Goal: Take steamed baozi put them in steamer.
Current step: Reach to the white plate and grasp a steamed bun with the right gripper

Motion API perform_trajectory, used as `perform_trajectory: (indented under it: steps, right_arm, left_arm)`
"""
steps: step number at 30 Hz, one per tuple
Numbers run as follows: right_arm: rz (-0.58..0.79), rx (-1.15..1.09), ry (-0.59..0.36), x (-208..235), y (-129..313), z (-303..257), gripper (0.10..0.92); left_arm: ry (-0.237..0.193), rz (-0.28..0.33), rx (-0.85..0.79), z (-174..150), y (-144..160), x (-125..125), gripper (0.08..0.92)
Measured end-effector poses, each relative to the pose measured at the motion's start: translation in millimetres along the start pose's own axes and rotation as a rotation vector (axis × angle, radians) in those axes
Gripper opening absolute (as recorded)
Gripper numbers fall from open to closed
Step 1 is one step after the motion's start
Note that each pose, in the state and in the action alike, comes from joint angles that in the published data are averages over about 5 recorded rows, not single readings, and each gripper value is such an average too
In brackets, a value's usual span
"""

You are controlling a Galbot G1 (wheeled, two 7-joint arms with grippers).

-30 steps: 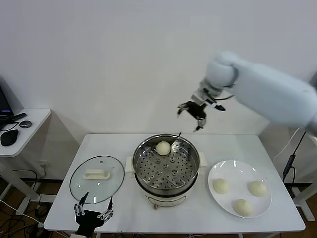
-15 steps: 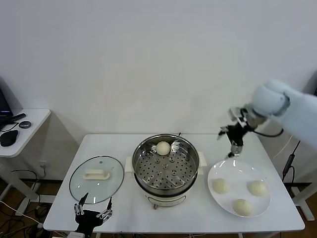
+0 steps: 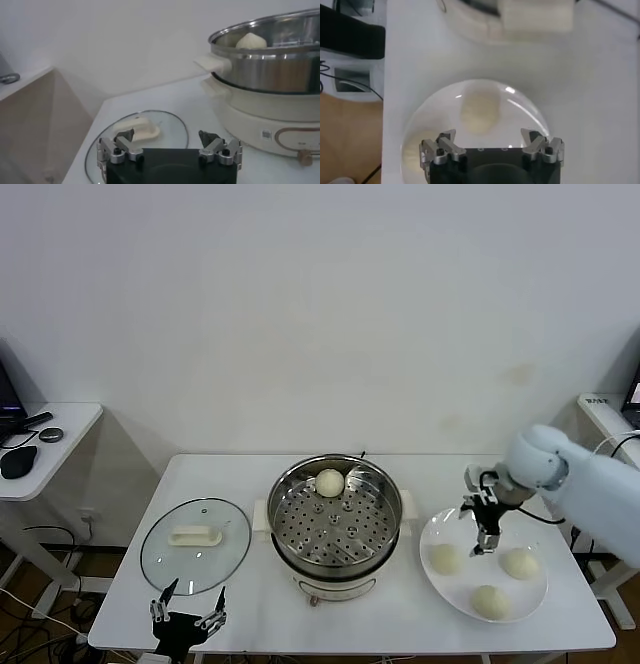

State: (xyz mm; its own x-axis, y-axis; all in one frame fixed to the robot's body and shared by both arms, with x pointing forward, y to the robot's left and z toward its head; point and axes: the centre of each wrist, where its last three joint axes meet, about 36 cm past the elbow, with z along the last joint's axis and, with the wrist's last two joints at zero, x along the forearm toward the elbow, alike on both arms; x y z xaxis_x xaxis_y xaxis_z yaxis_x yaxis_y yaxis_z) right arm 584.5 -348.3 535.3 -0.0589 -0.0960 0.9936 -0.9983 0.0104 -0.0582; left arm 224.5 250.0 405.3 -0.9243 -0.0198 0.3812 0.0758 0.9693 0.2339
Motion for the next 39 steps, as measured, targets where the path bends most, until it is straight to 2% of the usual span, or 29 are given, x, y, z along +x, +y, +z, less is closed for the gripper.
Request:
perform_trajectory:
  steps: [14, 39]
  right_arm:
    - [-0.025, -0.002, 0.002, -56.2, 0.9, -7.1, 0.823]
    - [0.0, 0.002, 0.021, -88.0, 2.1, -18.1, 0.814]
  left_arm:
    - [0.022, 0.003, -0.002, 6.3, -1.9, -2.3, 0.823]
    - [0.031, 0.009, 0.0, 10.4, -4.5, -5.7, 0.823]
